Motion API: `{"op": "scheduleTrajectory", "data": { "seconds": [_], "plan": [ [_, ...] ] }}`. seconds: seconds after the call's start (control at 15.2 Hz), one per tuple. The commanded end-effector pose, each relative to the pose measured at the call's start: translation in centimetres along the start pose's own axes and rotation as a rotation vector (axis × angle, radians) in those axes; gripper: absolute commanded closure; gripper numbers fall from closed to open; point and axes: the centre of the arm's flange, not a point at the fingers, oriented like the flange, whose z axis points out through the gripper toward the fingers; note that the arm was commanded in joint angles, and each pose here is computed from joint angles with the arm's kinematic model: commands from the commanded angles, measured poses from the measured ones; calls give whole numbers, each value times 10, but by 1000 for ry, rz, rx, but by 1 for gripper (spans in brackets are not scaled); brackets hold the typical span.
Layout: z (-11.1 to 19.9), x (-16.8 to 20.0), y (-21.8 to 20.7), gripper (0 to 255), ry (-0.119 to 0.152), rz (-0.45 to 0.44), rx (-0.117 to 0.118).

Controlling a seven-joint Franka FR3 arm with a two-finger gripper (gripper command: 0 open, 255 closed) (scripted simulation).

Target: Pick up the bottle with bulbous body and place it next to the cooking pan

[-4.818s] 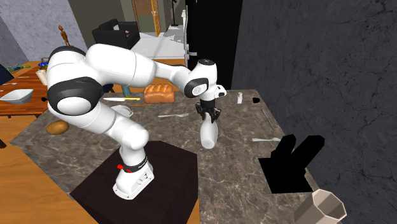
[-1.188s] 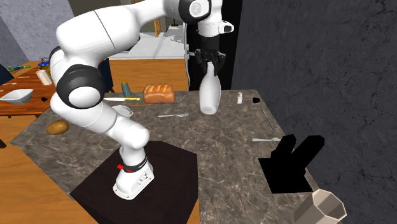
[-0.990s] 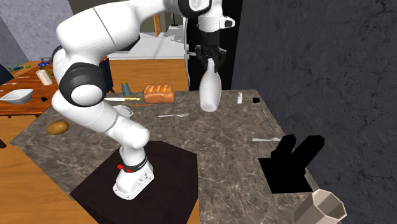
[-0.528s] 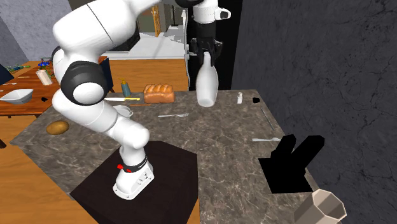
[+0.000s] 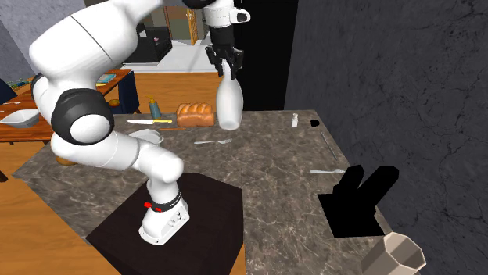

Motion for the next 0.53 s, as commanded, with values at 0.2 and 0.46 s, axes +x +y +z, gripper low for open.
{"op": "scheduleTrajectory", "data": {
  "seconds": [0.2, 0.46],
  "plan": [
    [-4, -28, -63, 255, 0, 1, -1],
    [-7, -48, -112, 255, 0, 1, -1]
  ]
}}
